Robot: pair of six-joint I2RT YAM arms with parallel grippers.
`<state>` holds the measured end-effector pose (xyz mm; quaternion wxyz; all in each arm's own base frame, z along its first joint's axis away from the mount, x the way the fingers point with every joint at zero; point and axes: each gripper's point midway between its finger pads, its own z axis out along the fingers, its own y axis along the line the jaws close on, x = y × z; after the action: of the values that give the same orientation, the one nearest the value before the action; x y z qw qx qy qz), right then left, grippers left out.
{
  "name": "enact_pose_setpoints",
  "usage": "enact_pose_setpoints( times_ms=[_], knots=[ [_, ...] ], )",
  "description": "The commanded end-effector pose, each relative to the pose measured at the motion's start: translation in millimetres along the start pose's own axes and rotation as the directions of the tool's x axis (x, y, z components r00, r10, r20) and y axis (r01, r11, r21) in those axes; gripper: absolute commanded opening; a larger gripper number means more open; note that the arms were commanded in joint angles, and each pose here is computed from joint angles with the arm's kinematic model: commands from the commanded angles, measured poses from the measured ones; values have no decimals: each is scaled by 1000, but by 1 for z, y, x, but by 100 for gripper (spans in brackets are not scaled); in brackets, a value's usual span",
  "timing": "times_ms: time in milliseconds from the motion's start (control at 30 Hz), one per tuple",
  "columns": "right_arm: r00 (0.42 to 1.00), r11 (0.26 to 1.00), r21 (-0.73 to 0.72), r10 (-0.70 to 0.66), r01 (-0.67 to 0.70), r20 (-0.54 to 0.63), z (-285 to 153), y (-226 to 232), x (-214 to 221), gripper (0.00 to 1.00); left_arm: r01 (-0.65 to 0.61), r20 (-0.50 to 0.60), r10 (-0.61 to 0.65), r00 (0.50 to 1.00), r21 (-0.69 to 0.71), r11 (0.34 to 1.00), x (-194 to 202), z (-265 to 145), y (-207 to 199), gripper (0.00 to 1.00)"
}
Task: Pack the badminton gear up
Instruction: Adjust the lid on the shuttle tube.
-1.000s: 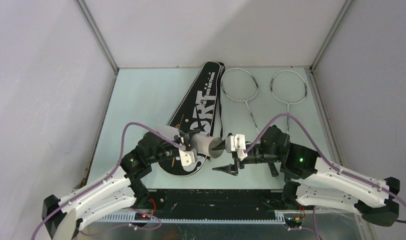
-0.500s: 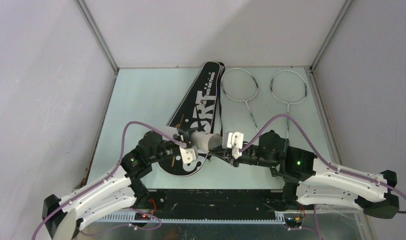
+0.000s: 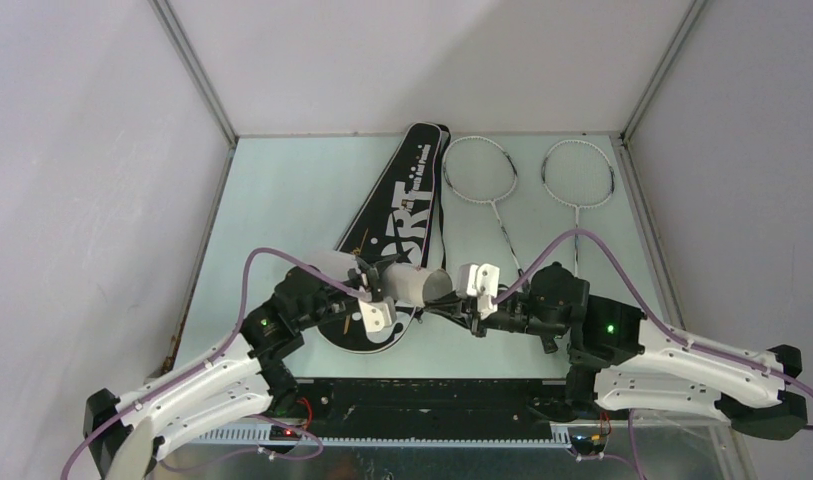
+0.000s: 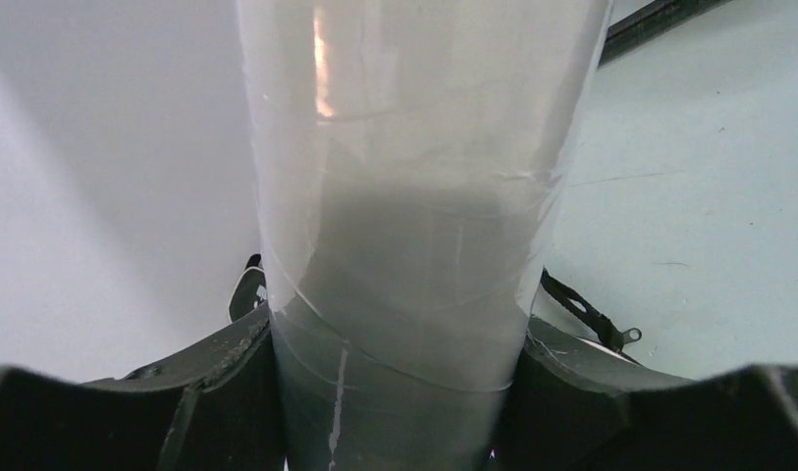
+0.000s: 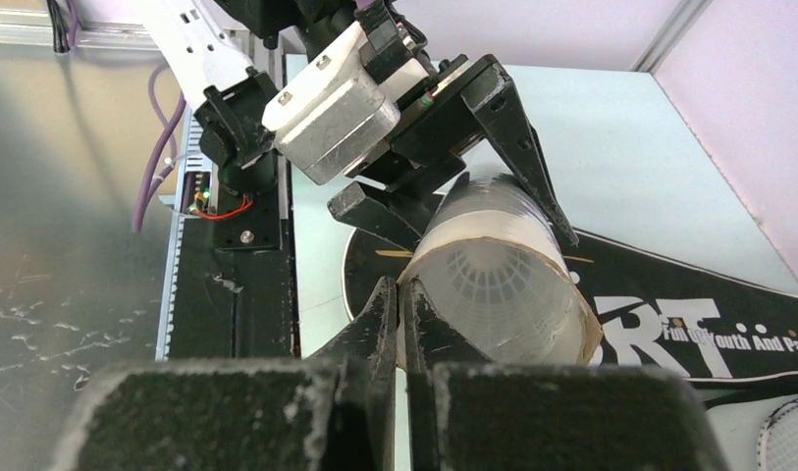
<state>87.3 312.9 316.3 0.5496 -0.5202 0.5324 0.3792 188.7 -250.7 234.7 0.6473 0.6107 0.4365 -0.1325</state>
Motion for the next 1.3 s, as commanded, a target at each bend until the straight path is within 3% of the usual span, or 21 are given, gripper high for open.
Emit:
enact_pose_setpoints(
  times_ms=[0,500,633,967,1267],
  knots=[
    [998,999,-51,-5,8,68,-24,10,-22,0,-35,-19,35,999,-26,999,4,-4,6,51],
    [997,993,-117,11,-1,81,-40,18,-23,0,-52,-7,52,999,45,998,4,-5,-8,47],
    [997,997,-71,-13,19,75,-37,9,-22,0,-43,0,43,999,48,998,3,-4,-8,47],
    [998,997,33,-61,62,-29,-18,-14,-6,0,8,73,-8,997,10,1000,-13,-5,-2,49],
    [989,993,52,-100,106,-109,-3,-14,-1,0,20,63,-22,998,28,999,-11,-3,-6,49]
  ],
)
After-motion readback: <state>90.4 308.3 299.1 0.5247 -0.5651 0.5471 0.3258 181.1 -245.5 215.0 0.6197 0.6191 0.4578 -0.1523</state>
